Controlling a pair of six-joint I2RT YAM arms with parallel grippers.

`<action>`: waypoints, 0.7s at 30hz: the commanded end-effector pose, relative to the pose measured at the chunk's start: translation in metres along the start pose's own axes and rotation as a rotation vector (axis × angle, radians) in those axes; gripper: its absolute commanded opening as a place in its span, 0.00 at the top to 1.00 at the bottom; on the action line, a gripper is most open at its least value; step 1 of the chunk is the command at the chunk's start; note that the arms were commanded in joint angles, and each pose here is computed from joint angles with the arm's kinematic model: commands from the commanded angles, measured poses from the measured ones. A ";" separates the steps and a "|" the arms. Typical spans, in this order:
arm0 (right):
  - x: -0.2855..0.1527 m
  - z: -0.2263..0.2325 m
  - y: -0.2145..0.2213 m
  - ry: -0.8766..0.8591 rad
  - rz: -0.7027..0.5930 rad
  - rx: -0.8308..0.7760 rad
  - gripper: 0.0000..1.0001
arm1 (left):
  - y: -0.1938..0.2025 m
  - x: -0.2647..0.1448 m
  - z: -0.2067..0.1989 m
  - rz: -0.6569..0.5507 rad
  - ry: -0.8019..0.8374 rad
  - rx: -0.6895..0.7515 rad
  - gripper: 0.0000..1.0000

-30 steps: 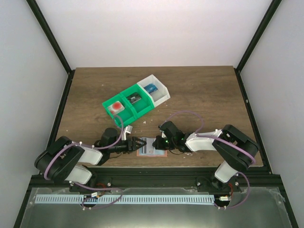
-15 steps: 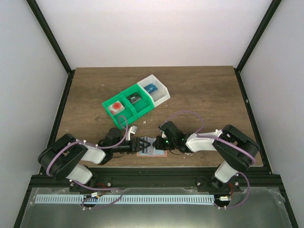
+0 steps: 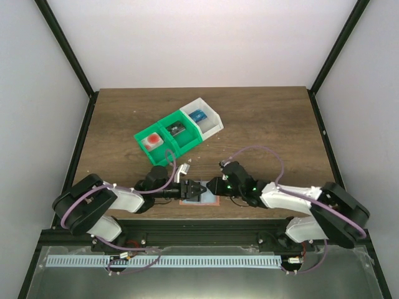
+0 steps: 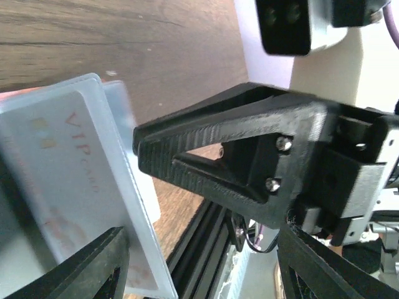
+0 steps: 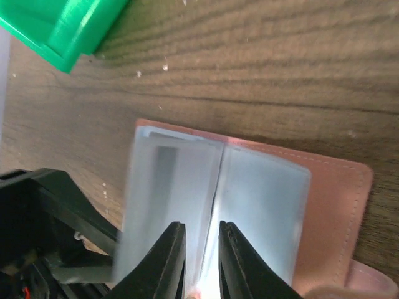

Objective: Take the credit cards out of the card holder

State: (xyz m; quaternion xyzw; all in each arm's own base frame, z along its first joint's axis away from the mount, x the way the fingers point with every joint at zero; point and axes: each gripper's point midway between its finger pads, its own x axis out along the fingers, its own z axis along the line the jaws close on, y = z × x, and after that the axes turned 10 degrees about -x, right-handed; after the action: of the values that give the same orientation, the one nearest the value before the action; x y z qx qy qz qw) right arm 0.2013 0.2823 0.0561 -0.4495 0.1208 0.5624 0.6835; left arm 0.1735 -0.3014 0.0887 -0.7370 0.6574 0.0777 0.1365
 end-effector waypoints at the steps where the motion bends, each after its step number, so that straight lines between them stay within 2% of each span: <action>1: -0.021 -0.010 -0.013 0.070 -0.111 0.009 0.83 | 0.001 0.015 -0.016 0.018 0.026 0.045 0.33; 7: -0.041 -0.012 -0.017 0.069 -0.170 0.012 0.82 | 0.000 0.017 -0.017 0.006 0.019 0.057 0.33; 21: -0.031 0.001 -0.014 0.012 -0.124 -0.010 0.82 | -0.010 0.001 0.016 -0.081 -0.100 0.041 0.32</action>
State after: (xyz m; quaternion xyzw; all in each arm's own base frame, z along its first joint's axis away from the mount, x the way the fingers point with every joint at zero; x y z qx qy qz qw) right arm 0.2026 0.2523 0.0807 -0.4639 0.1079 0.5054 0.7196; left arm 0.1789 -0.3071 0.0804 -0.7437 0.6388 0.0910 0.1746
